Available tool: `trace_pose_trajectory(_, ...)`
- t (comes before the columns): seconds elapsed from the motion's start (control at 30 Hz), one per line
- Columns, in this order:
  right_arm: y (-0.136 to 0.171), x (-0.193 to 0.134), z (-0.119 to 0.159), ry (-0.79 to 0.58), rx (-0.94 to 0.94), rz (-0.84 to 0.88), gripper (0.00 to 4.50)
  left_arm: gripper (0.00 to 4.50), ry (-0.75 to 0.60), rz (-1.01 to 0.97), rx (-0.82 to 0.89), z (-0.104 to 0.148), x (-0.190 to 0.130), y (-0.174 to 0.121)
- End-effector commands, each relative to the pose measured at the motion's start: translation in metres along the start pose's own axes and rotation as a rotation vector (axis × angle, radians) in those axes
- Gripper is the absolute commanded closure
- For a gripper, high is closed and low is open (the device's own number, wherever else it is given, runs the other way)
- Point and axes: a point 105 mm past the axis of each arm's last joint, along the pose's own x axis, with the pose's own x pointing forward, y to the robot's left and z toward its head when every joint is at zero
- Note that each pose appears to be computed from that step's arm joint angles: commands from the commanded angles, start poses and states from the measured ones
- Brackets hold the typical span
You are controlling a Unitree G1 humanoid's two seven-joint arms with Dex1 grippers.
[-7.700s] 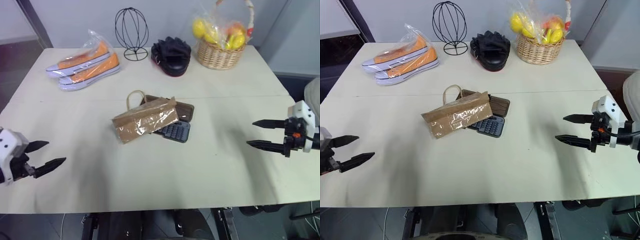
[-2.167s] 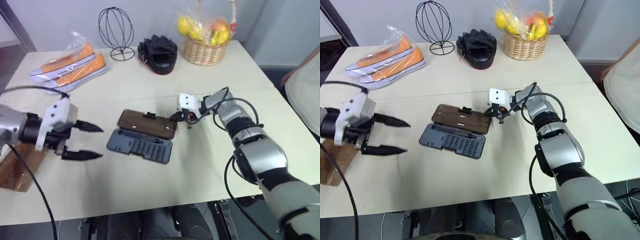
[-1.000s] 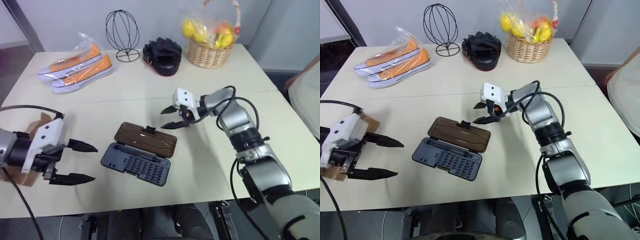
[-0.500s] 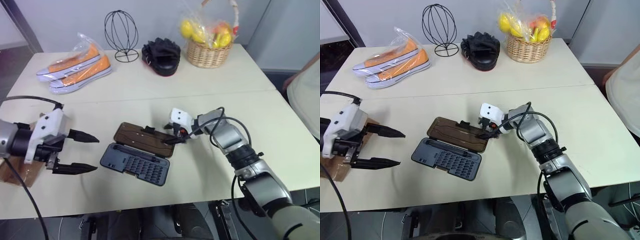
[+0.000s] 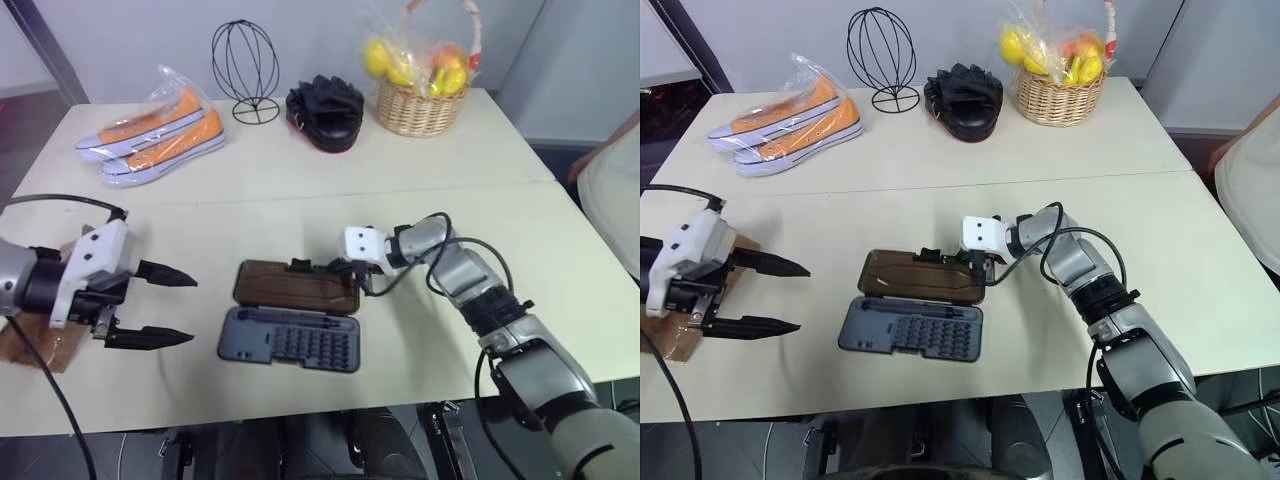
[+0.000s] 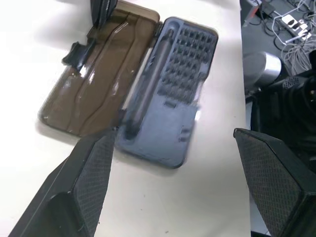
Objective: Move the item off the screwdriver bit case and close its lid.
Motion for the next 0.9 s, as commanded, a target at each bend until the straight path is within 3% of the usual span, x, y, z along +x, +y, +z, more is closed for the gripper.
trace_pose_trajectory(0.03, 0.006, -0.006, -0.002, -0.015, -0.059, 0.079, 4.42, 0.52, -0.016, -0.038, 0.018, 0.007, 0.002, -0.011)
trace_pose_trajectory(0.33, -0.004, -0.001, -0.002, -0.001, -0.092, 0.085, 4.42, 0.52, -0.018, -0.081, 0.001, 0.003, 0.015, -0.025)
trace_pose_trajectory(0.77, -0.018, -0.031, -0.047, 0.196, 0.041, -0.045, 4.42, 0.52, -0.022, -0.020, 0.006, -0.001, 0.015, -0.011)
trace_pose_trajectory(0.9, -0.018, -0.033, -0.040, 0.148, 0.084, -0.060, 4.42, 0.52, -0.042, -0.031, 0.008, 0.001, 0.018, -0.010)
